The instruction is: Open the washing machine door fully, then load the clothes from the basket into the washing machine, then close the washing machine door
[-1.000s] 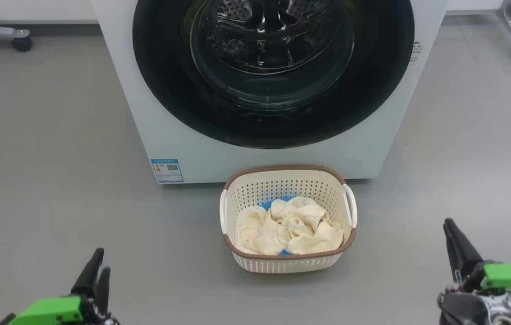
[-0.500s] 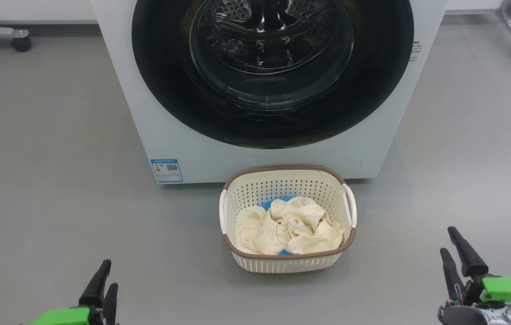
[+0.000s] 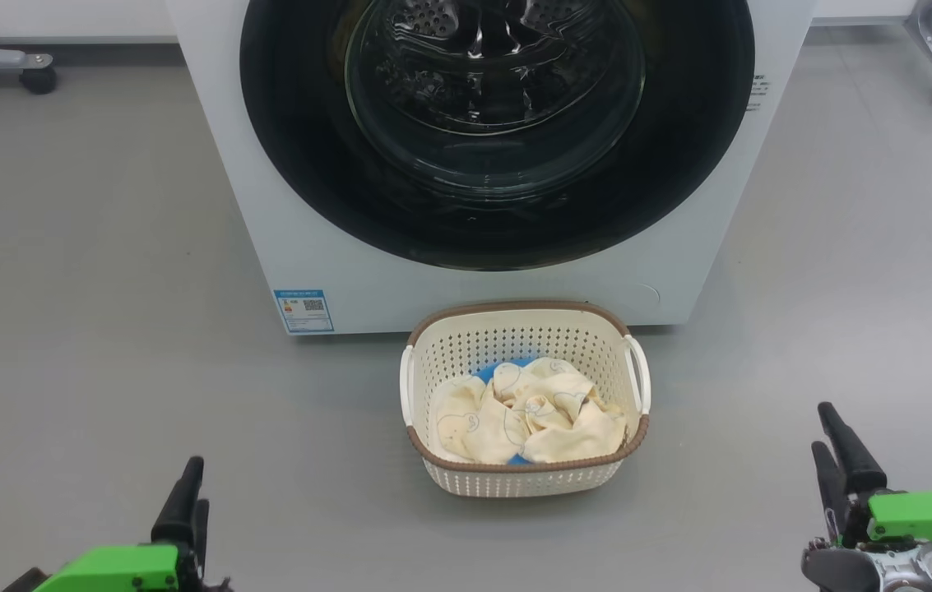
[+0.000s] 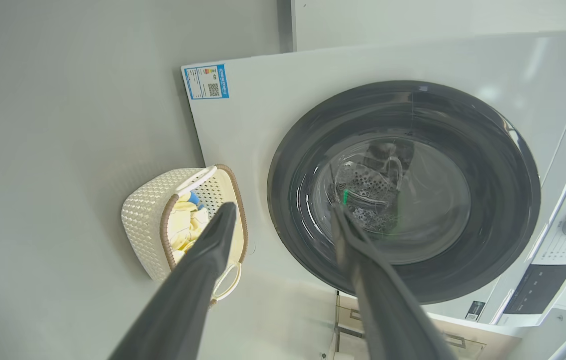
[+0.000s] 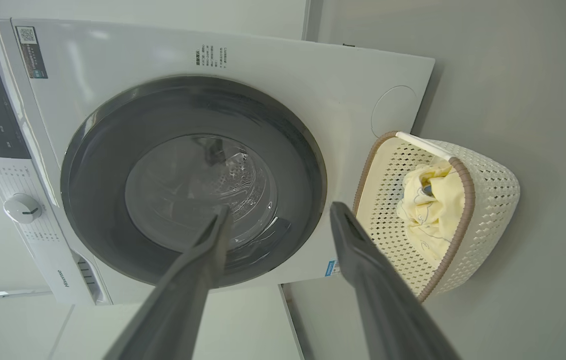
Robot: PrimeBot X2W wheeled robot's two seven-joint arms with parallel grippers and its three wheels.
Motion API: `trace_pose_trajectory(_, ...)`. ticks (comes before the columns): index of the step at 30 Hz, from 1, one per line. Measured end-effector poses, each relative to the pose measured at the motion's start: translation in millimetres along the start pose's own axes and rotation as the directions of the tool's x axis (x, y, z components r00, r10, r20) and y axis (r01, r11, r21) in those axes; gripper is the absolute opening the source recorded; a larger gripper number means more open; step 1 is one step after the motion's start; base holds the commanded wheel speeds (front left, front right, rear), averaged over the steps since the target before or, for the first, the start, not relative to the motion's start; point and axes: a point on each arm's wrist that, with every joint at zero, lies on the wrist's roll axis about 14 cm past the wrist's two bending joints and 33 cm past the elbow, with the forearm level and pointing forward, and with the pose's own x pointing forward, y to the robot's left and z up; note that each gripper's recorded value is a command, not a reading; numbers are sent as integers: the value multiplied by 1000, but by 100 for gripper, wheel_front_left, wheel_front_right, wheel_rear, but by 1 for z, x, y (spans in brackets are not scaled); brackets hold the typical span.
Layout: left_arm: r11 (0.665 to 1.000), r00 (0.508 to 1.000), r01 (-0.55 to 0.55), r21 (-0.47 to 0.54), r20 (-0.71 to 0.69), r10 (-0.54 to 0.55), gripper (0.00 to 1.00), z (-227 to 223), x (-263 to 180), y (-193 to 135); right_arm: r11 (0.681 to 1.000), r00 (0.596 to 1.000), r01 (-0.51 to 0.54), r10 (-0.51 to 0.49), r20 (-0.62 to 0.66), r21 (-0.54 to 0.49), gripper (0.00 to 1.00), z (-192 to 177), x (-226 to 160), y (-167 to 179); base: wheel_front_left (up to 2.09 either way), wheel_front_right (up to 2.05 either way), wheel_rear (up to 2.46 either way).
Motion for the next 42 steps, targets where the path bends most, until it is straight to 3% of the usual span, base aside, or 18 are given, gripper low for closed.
trace_pose_trajectory(10, 984, 1000, 15, 178, 6, -17, 100, 1, 3, -8, 980, 1000, -17, 17, -3, -196, 100, 2, 6, 8, 0, 0, 0)
trace_pose_trajectory(18, 935, 999, 37, 353, 12, -44, 100, 2, 4, -17, 925, 1000, -26, 24, -10, -378, 100, -1, 7, 10, 0, 0, 0)
trace_pose_trajectory(28, 827, 996, 77, 558, -9, -87, 100, -6, 4, -31, 831, 999, -37, 33, -17, -555, 100, -1, 9, 14, 0, 0, 0)
trace_pose_trajectory(42, 652, 993, 108, 751, -44, -113, 100, -19, 5, -38, 686, 998, -48, 58, -11, -726, 100, 1, 15, 21, 0, 0, 0)
